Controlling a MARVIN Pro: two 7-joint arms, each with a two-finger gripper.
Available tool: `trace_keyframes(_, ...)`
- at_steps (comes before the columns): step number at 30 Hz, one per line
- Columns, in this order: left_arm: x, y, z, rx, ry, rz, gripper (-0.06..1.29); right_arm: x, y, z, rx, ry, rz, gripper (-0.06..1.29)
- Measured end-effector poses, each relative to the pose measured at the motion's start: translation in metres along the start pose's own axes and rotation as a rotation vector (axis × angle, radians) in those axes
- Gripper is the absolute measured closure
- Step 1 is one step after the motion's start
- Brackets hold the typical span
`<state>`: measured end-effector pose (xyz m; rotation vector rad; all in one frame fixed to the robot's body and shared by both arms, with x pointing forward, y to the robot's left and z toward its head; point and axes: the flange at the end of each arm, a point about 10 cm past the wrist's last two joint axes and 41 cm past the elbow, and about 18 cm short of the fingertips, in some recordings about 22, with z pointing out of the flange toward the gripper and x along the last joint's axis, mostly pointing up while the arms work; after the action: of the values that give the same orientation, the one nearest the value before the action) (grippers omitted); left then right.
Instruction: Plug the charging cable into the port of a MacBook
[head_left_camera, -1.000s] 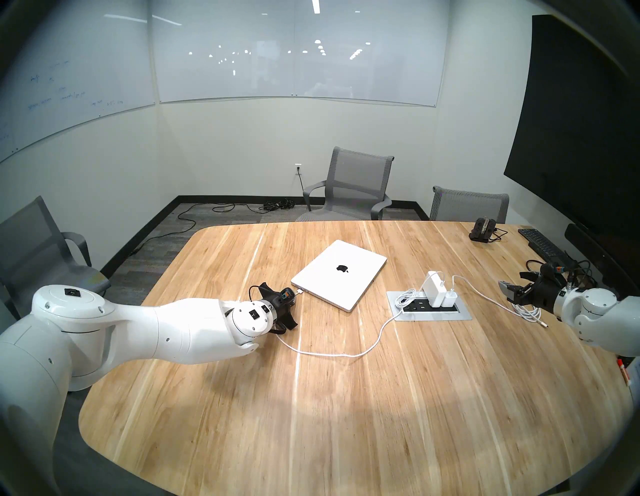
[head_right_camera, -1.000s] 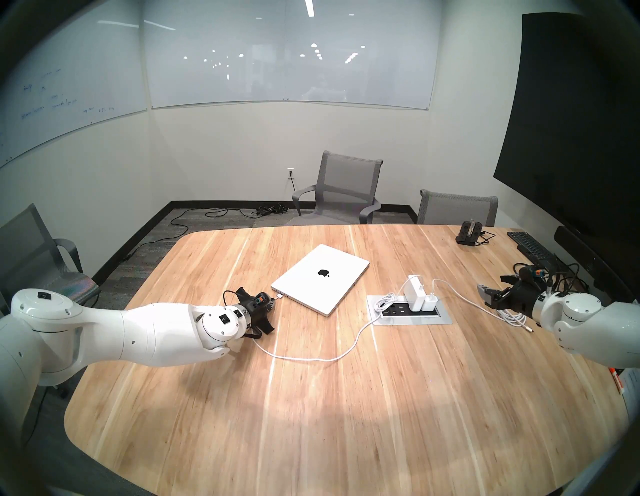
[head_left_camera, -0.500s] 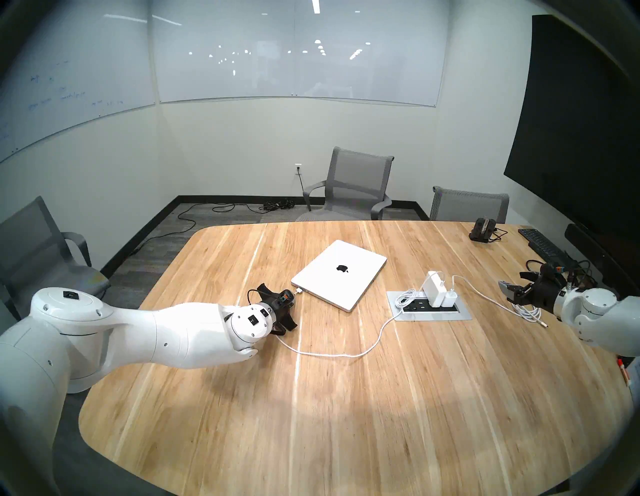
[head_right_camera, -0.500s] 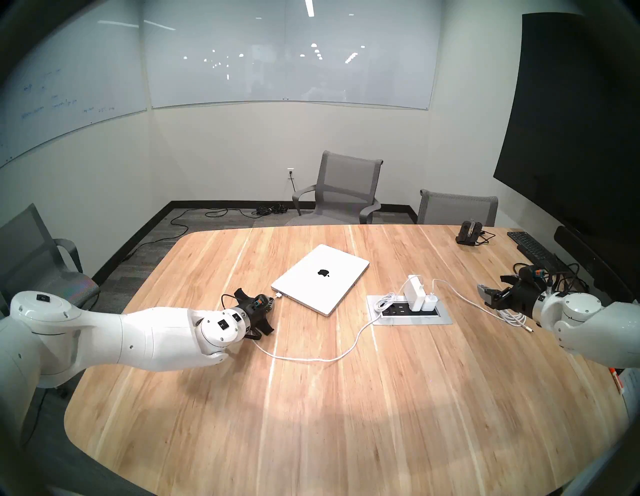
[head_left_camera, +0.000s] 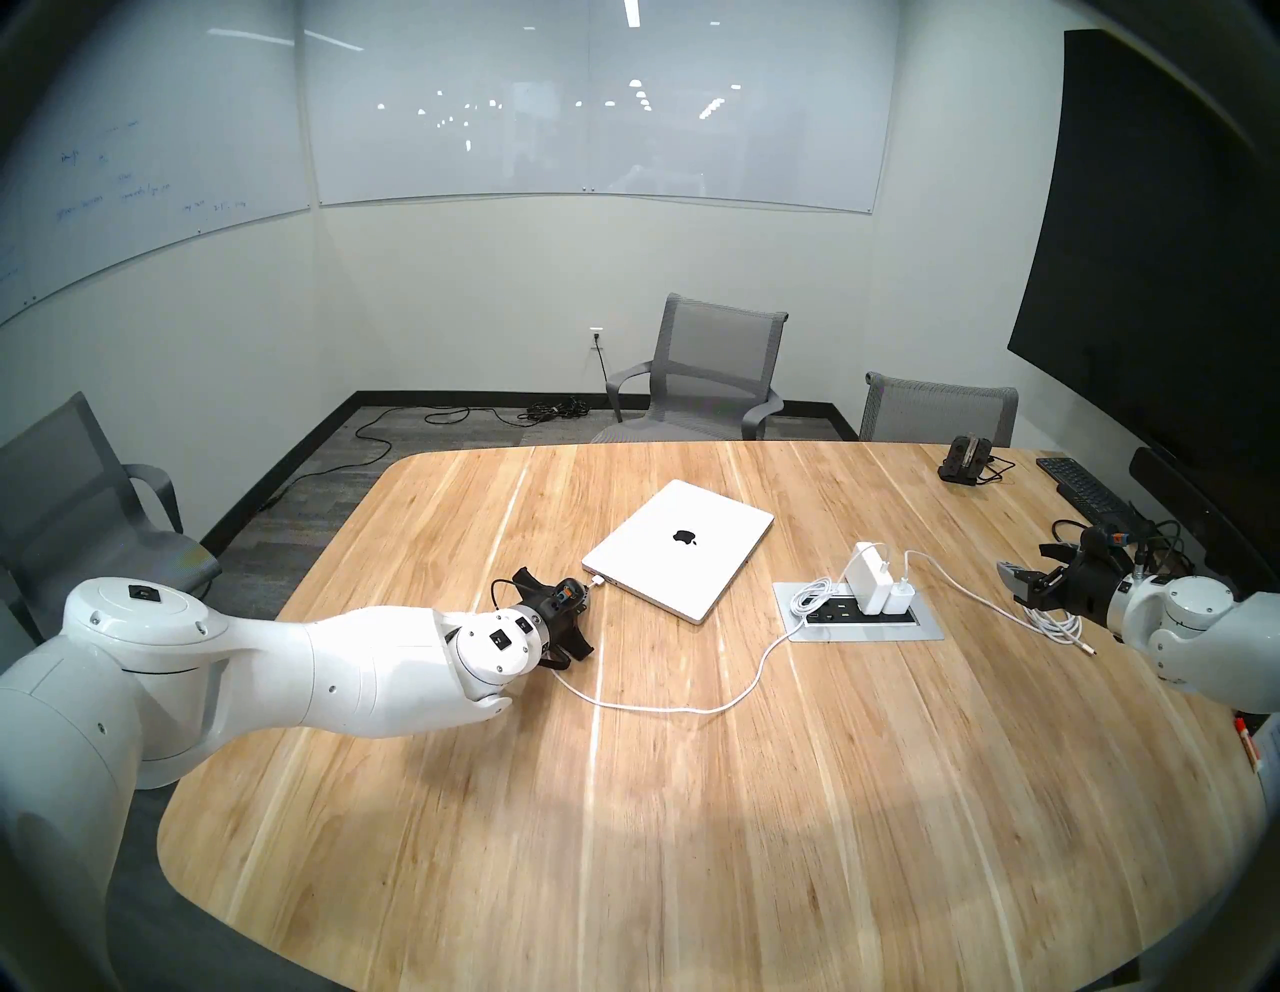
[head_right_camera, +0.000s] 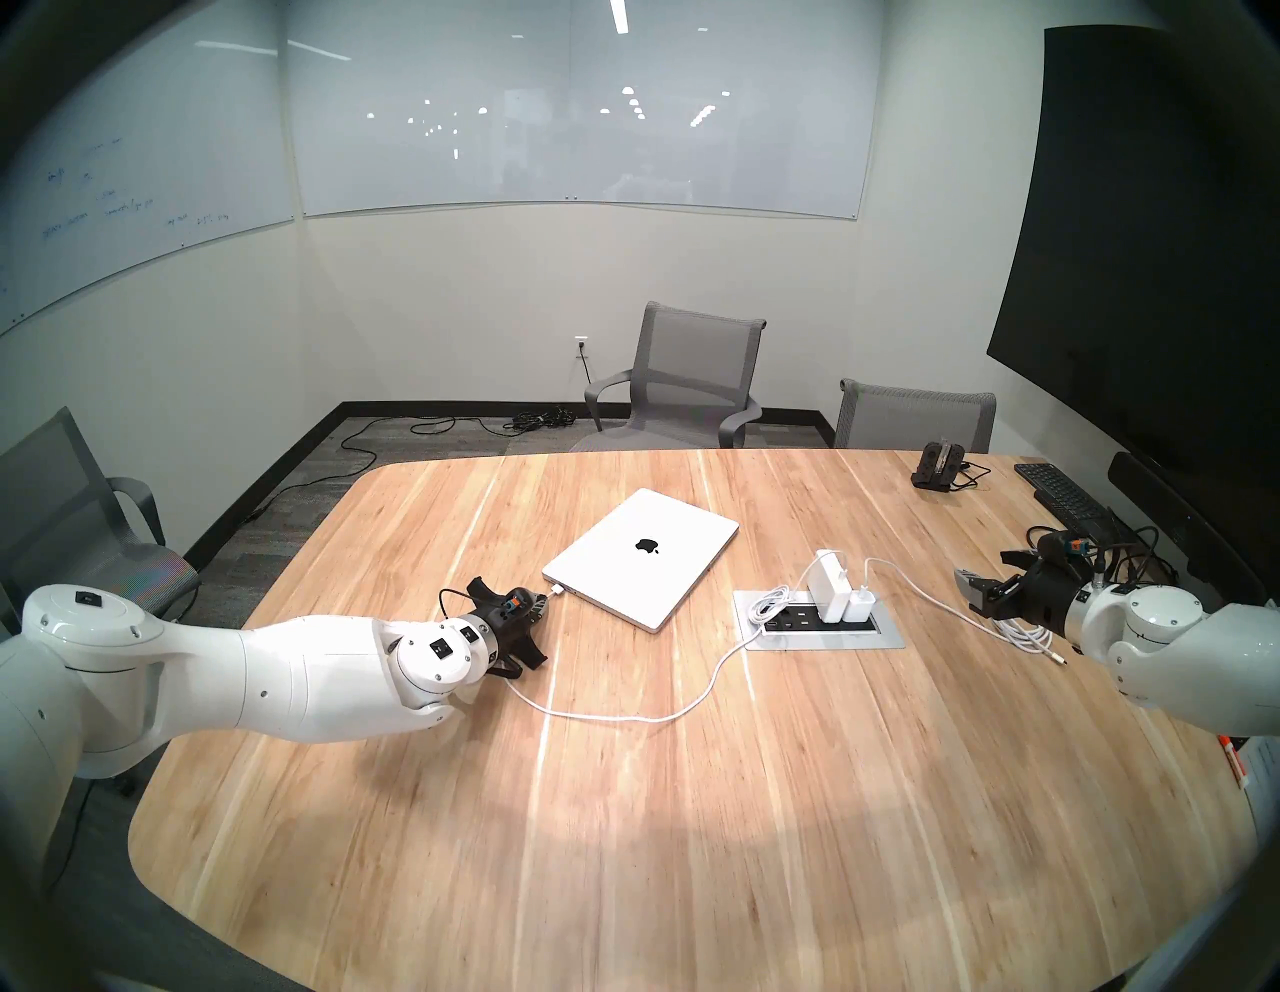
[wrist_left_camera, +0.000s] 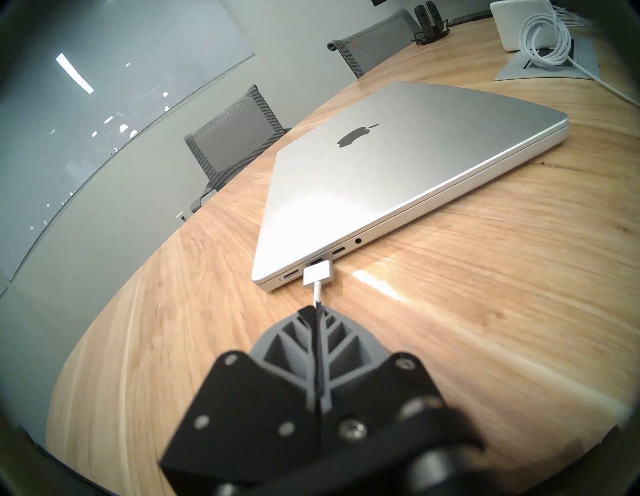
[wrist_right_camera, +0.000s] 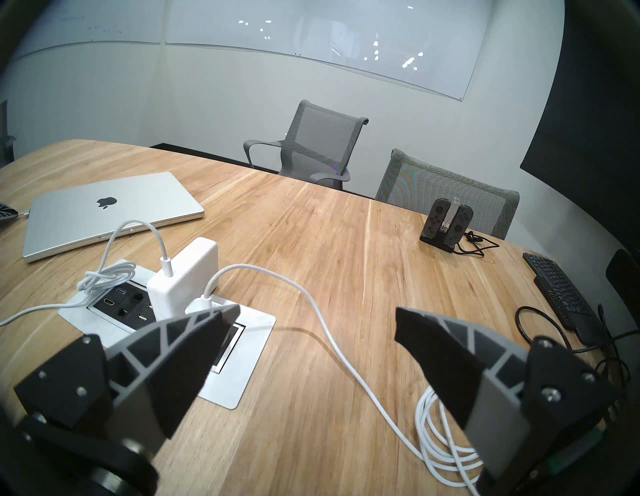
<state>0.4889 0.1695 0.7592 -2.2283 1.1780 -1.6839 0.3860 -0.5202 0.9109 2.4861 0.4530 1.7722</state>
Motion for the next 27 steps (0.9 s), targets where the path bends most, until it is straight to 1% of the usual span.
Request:
trace_keyframes(6,-0.0009,-0.0016,0.0019,0.014,-0.001,-0.010,1.25,0.0000,0.0000,0.0000,0.000,0.000,0.000,0.01)
trace_keyframes(27,-0.0024,-0.0027,0.0014,0.028,-0.002,-0.019,1.25,0.0000,0.0000,0.0000,0.000,0.000,0.000,0.01)
